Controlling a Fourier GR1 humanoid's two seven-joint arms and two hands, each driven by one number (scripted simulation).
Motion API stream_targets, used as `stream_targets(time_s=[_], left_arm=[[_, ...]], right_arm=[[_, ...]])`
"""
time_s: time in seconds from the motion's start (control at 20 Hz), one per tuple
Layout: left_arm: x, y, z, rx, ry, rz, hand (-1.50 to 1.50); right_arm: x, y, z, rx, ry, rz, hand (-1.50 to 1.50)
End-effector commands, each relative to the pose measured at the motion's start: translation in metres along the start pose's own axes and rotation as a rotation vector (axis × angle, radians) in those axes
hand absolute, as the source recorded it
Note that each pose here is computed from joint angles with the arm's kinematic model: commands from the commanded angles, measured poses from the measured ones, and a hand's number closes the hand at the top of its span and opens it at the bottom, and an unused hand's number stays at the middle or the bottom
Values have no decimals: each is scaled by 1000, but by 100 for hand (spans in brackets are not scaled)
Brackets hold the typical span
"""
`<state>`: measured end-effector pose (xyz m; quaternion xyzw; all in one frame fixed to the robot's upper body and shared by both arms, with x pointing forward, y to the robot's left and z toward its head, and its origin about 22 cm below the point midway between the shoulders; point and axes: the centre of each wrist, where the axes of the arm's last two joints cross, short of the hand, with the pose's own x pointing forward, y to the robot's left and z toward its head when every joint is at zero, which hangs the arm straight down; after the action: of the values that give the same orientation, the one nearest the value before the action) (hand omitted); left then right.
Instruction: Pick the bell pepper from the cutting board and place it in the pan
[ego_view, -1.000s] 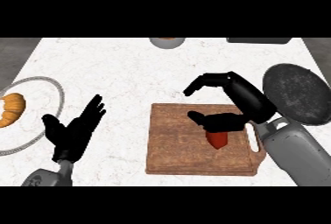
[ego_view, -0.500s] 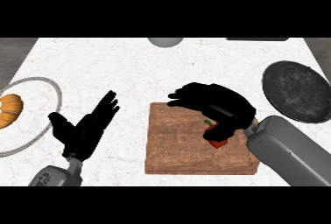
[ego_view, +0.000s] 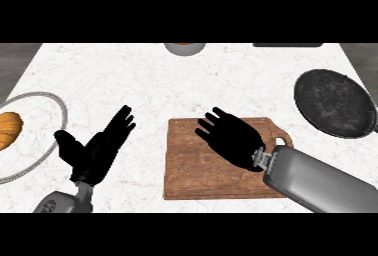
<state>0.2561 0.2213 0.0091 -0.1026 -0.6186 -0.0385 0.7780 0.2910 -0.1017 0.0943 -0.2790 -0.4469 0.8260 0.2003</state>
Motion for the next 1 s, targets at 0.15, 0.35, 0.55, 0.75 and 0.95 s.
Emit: stream_targets(time_s=[0.15, 0.35, 0.55, 0.75, 0.95], left_arm=[[4, -1, 2, 12, -9, 5, 0], [6, -5, 9, 0, -7, -3, 0], [-2, -13, 5, -15, -25, -15, 0], [5, 6, 9, -13, -26, 2, 0], [0, 5, -1, 1, -14, -16, 0]], right_arm=[[75, -2, -12, 305, 152, 260, -150], [113, 14, -14, 373, 223, 258, -150], [128, 4, -19, 373, 251, 192, -150], [125, 28, -6, 356, 293, 245, -150], [91, 39, -24, 342, 319, 313, -150]])
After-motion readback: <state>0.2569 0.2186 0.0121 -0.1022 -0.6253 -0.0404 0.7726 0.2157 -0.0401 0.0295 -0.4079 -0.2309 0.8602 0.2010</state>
